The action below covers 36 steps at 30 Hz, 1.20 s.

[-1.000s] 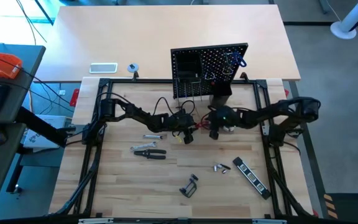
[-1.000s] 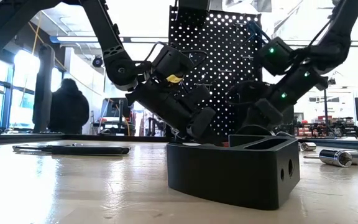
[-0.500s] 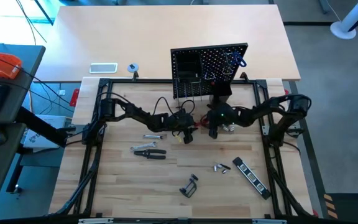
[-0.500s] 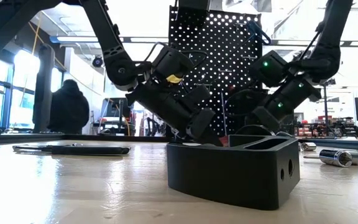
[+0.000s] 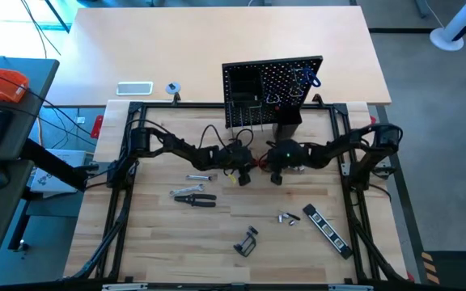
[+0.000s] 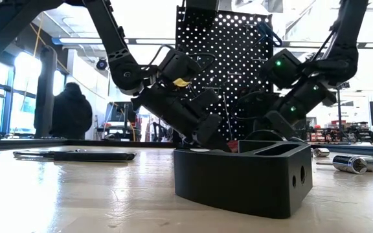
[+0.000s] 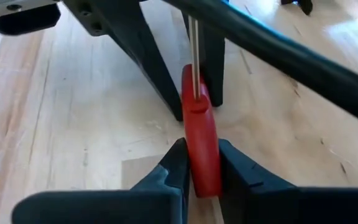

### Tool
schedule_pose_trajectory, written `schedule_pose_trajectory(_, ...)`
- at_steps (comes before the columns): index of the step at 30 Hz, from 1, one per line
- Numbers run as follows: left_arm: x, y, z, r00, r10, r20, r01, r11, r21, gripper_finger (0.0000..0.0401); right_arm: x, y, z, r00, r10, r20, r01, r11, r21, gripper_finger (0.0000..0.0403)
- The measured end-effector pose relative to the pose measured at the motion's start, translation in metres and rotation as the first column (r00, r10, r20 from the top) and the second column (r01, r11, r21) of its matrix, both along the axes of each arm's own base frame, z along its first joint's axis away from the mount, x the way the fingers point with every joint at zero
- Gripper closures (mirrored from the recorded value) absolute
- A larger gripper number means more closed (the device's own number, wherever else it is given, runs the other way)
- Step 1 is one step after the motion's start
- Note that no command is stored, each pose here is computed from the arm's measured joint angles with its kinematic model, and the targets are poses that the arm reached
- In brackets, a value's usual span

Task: Hang tools onto peg board
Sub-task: Put the red allen wrench into the bottom black bin on the peg board

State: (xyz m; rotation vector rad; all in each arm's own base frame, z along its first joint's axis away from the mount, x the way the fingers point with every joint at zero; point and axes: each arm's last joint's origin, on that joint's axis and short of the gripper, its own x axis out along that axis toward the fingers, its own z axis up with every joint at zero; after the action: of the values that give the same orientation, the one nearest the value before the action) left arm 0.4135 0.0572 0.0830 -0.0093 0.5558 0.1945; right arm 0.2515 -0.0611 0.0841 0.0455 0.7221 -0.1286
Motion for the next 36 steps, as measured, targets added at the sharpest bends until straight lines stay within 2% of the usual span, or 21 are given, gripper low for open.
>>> schedule_pose_trajectory(7, 0.000, -0.003, 0.000, 0.993, -0.116, 0.002, 0.116, 0.993, -0.020, 0.0345, 0.002, 0.013, 0.001, 1.000, 0.016, 0.007, -0.016, 1.000, 0.019, 0.0361)
schedule_pose_trajectory(15, 0.001, -0.014, 0.002, 0.982, -0.188, 0.007, 0.188, 0.980, -0.070, 0.0352, 0.000, 0.031, 0.014, 0.999, 0.052, 0.010, -0.053, 0.997, 0.051, 0.0361)
schedule_pose_trajectory(23, 0.000, -0.031, 0.024, 0.968, -0.249, 0.015, 0.250, 0.967, -0.043, 0.0354, -0.002, 0.048, 0.029, 0.997, 0.073, 0.027, -0.074, 0.995, 0.060, 0.0361)
schedule_pose_trajectory(36, -0.008, -0.050, 0.066, 0.953, -0.302, 0.019, 0.303, 0.953, -0.017, 0.0355, -0.008, 0.071, 0.060, 0.986, 0.102, 0.134, -0.111, 0.992, 0.060, 0.0361)
